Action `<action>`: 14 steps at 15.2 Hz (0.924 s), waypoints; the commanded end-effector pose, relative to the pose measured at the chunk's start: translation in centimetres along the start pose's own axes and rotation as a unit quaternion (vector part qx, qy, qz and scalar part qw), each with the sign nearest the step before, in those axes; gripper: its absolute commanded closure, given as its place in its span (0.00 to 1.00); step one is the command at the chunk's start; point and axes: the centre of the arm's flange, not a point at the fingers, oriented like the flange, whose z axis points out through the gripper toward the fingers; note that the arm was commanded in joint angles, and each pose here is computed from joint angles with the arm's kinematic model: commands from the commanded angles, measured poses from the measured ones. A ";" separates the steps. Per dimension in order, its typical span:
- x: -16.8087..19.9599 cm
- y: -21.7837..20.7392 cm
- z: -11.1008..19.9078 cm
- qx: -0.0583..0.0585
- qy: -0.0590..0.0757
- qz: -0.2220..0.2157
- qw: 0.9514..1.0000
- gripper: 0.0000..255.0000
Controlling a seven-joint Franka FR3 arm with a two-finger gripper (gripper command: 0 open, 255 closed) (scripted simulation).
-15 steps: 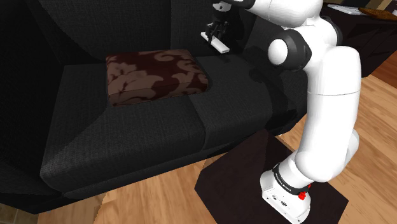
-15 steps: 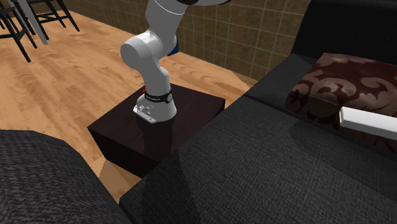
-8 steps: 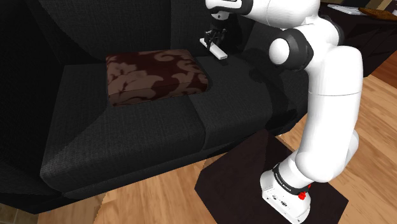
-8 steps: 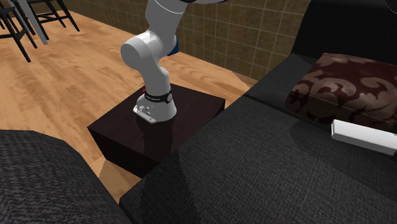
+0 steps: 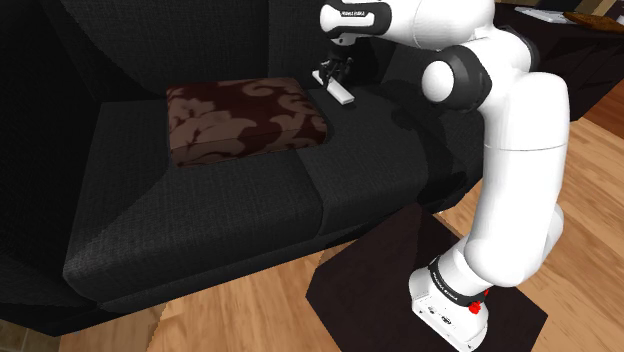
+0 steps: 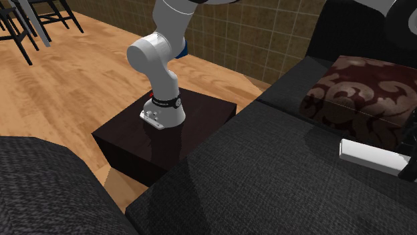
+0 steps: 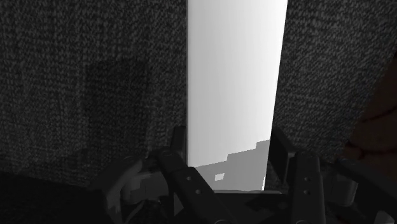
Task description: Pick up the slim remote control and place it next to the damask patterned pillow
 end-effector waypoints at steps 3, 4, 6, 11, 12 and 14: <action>-0.2 -0.1 2.0 0.000 0.000 0.000 1.000 1.00; -0.2 -0.1 2.5 0.000 0.000 0.000 1.000 1.00; -0.3 -0.2 3.6 0.000 0.000 0.000 1.000 1.00; -0.5 -0.3 6.2 0.000 0.000 0.000 1.000 1.00; -0.5 -0.4 6.7 0.000 0.000 0.000 1.000 1.00; -0.6 -0.4 7.0 0.000 0.000 0.000 1.000 1.00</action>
